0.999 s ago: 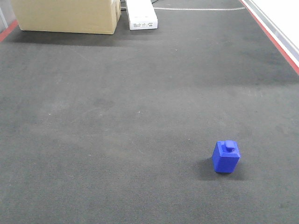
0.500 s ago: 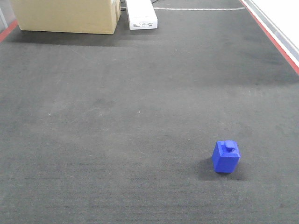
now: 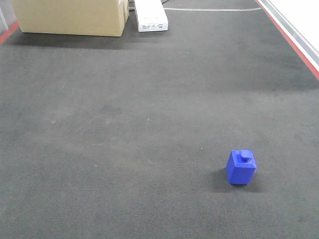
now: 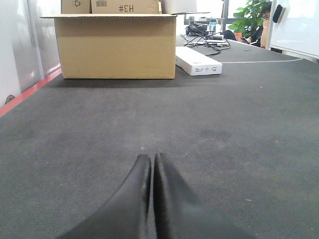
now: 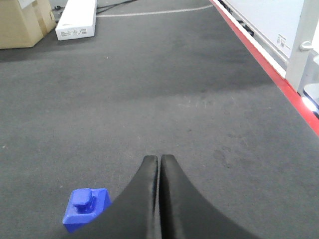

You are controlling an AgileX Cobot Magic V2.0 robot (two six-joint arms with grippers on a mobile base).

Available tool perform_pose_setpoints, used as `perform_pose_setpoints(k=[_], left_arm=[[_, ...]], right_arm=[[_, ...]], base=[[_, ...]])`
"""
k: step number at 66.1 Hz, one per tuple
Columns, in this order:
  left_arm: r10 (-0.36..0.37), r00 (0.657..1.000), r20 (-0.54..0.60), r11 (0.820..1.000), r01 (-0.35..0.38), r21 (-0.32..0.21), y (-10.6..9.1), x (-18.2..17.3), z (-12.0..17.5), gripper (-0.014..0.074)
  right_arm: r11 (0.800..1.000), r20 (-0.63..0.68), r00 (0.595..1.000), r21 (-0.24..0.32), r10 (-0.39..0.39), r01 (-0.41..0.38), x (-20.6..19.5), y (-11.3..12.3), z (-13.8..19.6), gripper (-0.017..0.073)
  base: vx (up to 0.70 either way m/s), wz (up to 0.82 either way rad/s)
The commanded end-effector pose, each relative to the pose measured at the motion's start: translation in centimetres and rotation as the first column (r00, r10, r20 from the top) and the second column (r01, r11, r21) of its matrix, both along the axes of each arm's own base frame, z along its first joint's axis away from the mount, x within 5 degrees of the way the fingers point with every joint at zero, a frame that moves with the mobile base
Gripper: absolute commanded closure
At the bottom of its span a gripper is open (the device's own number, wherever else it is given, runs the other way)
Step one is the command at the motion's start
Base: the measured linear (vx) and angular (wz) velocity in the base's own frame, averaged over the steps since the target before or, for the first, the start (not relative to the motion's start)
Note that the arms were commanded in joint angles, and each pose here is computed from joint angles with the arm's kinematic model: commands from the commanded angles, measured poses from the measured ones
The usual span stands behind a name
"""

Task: Pour parts from conveyor to right shelf
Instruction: 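Move the right gripper toward the blue part on the conveyor, then lower the right gripper over the blue part and close on it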

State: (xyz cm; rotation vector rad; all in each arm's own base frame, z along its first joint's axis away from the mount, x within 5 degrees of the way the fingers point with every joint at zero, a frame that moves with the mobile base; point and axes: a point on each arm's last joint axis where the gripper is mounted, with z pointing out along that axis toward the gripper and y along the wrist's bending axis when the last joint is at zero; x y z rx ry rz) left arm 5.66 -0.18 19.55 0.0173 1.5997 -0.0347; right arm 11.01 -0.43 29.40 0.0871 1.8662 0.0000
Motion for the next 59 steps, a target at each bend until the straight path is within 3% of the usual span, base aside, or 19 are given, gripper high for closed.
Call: perform_pose_setpoints(k=[1,6,16,33,40,59], left_arm=[[0.0,0.994,0.11,1.0,0.002,-0.017,0.0,-0.2,1.4,0.06],[0.0,0.994,0.11,1.0,0.002,-0.017,0.0,-0.2,1.4,0.06],[0.0,0.994,0.11,1.0,0.002,-0.017,0.0,-0.2,1.4,0.06],[0.0,0.994,0.11,1.0,0.002,-0.017,0.0,-0.2,1.4,0.06],[0.0,0.994,0.11,1.0,0.002,-0.017,0.0,-0.2,1.4,0.06],[0.0,0.994,0.11,1.0,0.002,-0.017,0.0,-0.2,1.4,0.06]], right_arm=[[1.0,0.035,0.999,-0.012,0.007,-0.006,0.7,0.0,2.4,0.0503],[0.999,0.003,0.999,-0.001,0.04,-0.04,1.1,0.4,3.2,0.044],[0.989,-0.097,0.985,-0.036,0.139,-0.144,2.9,1.7,3.4,0.029],[0.973,-0.315,0.924,-0.005,0.218,-0.231,7.6,4.1,3.0,0.0058],[0.974,-0.413,0.883,0.05,0.222,-0.221,9.7,4.8,2.9,0.0021],[0.975,-0.659,0.722,0.098,0.212,-0.198,16.1,6.5,1.6,0.0016]], base=[[0.0,0.0],[0.0,0.0],[0.0,0.0],[0.0,0.0],[0.0,0.0],[0.0,0.0]])
